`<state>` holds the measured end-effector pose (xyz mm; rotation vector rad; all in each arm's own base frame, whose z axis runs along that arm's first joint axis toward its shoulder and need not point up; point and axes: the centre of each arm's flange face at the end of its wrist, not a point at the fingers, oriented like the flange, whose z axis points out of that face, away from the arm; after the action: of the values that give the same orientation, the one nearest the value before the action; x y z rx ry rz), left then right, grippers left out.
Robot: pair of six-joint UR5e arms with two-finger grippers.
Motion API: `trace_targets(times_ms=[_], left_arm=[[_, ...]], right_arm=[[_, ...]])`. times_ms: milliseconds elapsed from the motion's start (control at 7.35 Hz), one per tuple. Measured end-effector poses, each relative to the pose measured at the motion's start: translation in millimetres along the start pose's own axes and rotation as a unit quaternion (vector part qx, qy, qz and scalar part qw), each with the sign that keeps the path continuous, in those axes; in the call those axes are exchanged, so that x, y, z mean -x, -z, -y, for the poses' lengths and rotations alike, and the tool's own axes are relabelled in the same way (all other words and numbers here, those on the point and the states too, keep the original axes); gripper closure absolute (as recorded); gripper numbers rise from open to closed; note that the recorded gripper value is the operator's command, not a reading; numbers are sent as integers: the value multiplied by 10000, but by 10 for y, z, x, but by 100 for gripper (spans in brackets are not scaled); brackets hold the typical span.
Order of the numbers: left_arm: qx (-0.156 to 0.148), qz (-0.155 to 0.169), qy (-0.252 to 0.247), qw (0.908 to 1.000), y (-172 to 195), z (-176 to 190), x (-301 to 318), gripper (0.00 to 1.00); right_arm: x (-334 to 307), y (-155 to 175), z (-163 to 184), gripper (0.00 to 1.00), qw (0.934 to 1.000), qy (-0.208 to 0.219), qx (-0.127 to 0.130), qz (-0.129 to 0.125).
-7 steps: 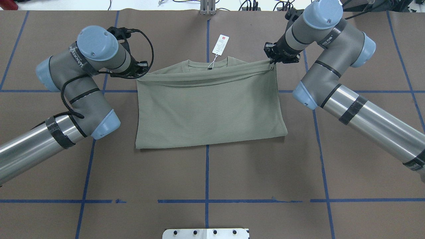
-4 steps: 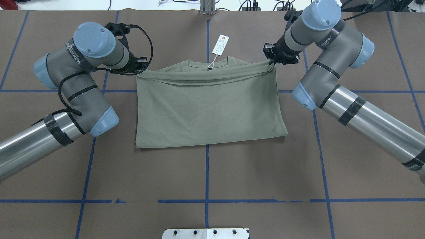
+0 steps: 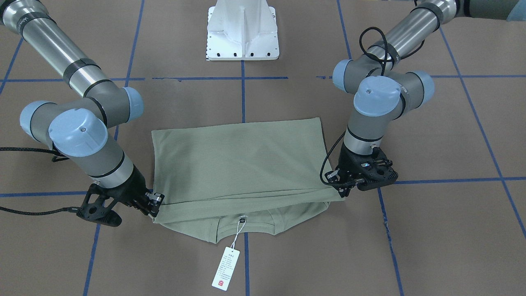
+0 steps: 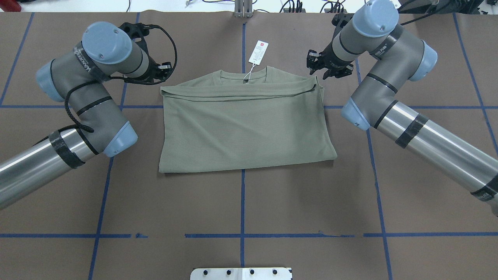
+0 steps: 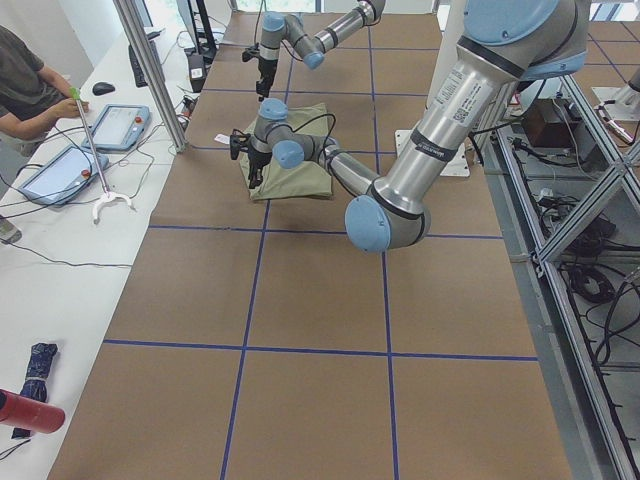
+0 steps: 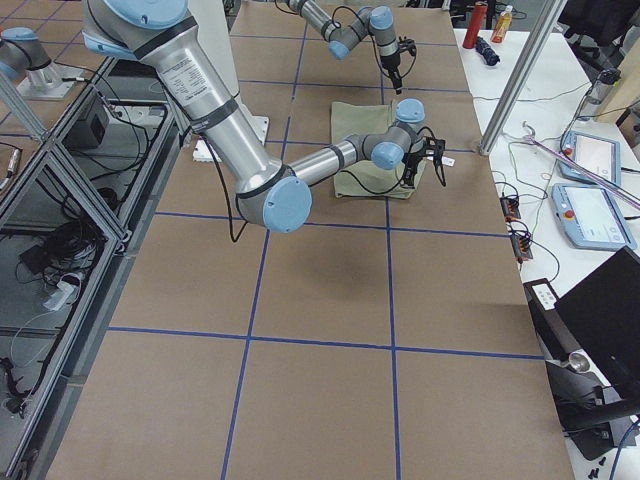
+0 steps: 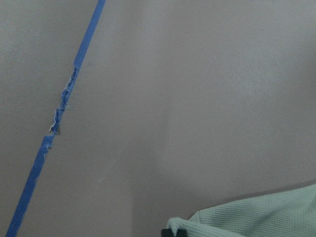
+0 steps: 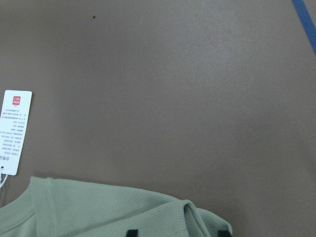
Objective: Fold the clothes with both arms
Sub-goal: 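Release the hem and lower the right gripper to the shirt's side corner nearest the robot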
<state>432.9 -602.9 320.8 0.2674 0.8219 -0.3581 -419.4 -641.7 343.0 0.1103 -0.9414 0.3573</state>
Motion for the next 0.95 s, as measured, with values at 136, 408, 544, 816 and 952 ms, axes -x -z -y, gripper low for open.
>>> trace_targets(times_ms=[136,408,544,816,952], left_arm=[[3,-2,-4,10000,8,2,-5,0],[-13,-81,-10,10000,107,-1,-66,0],[-46,-181,-12,9998,228,-14,-113,0],[-82,-301,-22,9995,416,-47,-166,0],[-84,-318,-23,9995,454,-60,-179,0]], right_arm=[[-51,6,-40,0,9999,61,26,99],[-164,9,-376,0,9992,223,188,283],[-318,54,-654,1,9985,303,299,335],[-751,232,-1293,4,9968,463,556,341],[-859,252,-1556,4,9959,532,677,265]])
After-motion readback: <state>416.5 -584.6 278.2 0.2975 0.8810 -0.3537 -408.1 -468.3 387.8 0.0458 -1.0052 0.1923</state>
